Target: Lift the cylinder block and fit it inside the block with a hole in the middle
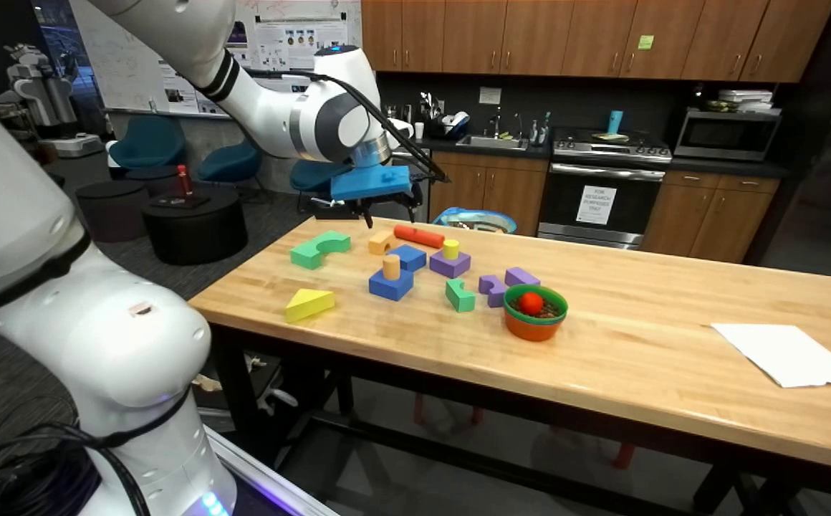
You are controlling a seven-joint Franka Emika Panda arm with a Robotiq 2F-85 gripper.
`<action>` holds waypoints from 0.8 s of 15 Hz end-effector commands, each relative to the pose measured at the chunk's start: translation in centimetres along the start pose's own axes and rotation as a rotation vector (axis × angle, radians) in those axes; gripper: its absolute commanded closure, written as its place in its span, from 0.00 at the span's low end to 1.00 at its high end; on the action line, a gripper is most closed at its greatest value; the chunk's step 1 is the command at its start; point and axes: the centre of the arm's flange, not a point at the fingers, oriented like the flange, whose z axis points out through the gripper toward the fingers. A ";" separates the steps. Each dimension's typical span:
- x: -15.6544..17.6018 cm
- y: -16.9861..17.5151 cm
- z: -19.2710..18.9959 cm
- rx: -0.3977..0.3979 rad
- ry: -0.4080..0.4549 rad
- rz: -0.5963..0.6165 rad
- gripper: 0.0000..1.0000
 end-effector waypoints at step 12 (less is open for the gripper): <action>-6.8 4.0 -2.8 0.019 -0.182 0.263 0.00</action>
